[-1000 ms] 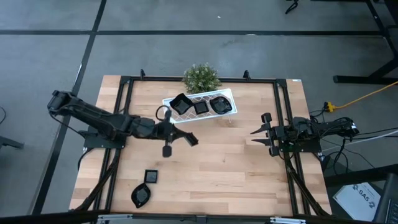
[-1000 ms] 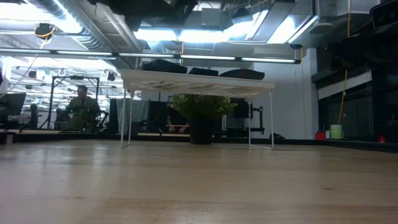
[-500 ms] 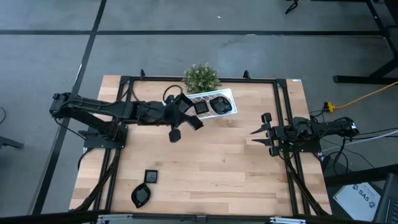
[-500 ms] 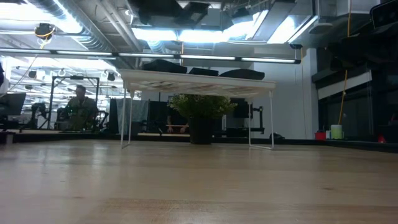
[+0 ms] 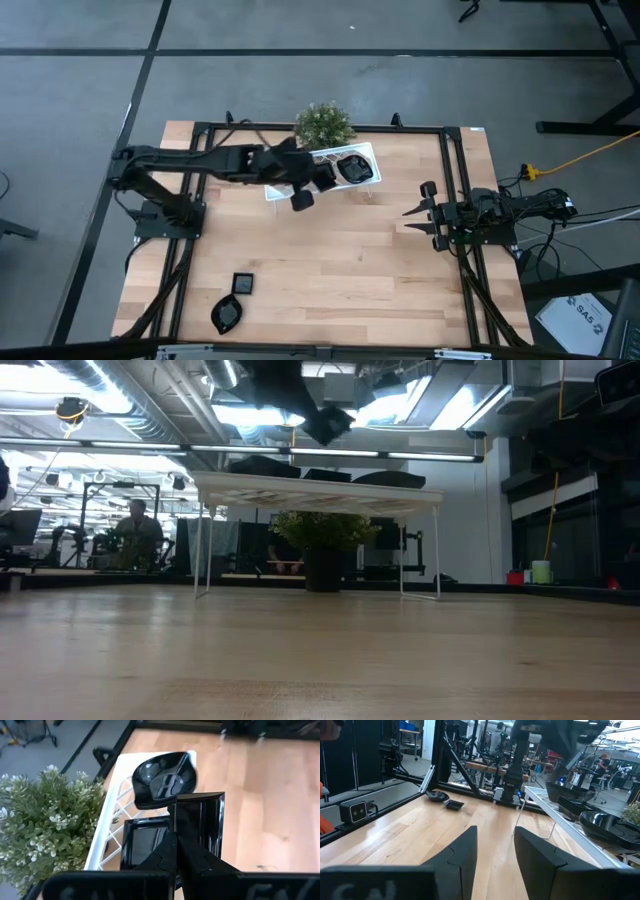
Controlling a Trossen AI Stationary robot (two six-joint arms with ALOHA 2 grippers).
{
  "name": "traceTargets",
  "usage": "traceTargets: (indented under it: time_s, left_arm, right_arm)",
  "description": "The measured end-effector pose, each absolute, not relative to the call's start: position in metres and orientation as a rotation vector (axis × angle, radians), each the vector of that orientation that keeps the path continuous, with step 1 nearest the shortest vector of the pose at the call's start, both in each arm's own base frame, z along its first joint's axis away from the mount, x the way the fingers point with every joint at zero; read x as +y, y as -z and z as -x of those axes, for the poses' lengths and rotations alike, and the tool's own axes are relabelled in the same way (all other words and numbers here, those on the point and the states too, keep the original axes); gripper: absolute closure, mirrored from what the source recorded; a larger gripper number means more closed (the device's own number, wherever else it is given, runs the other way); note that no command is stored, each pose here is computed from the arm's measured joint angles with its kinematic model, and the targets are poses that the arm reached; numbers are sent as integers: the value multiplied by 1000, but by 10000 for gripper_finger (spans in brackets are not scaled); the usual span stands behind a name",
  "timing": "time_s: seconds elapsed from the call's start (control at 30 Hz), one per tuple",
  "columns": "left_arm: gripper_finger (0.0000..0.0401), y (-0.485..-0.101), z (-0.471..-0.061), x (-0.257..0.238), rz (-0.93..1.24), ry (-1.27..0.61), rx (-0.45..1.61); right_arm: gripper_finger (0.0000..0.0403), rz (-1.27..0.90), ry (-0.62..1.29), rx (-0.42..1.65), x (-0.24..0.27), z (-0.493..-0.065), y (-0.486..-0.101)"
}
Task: Pick & Place Mini shaped plates
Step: Stack the square plate on top of the square plate on the shelf
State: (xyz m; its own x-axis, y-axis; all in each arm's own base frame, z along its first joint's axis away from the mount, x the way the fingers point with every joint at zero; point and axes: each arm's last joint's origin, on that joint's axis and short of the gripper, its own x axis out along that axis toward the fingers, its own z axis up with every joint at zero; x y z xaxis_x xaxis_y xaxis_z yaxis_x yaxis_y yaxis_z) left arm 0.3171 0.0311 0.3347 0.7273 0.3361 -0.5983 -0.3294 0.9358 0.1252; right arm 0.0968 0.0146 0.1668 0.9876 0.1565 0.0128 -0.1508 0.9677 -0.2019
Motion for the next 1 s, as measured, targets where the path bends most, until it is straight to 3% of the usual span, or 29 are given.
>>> traceTargets:
  time_s: [0.33, 0.6, 1.0]
  left_arm:
    - [399, -345, -342, 61, -27, -423, 827]
    - [399, -351, -343, 84, 86, -328, 882]
    - [399, -333, -345, 111, 198, -312, 952]
  right_arm:
    - [273, 202, -155, -29, 15, -97, -167]
    - [273, 202, -156, -28, 15, -97, -167]
    - [273, 202, -156, -29, 15, -97, -167]
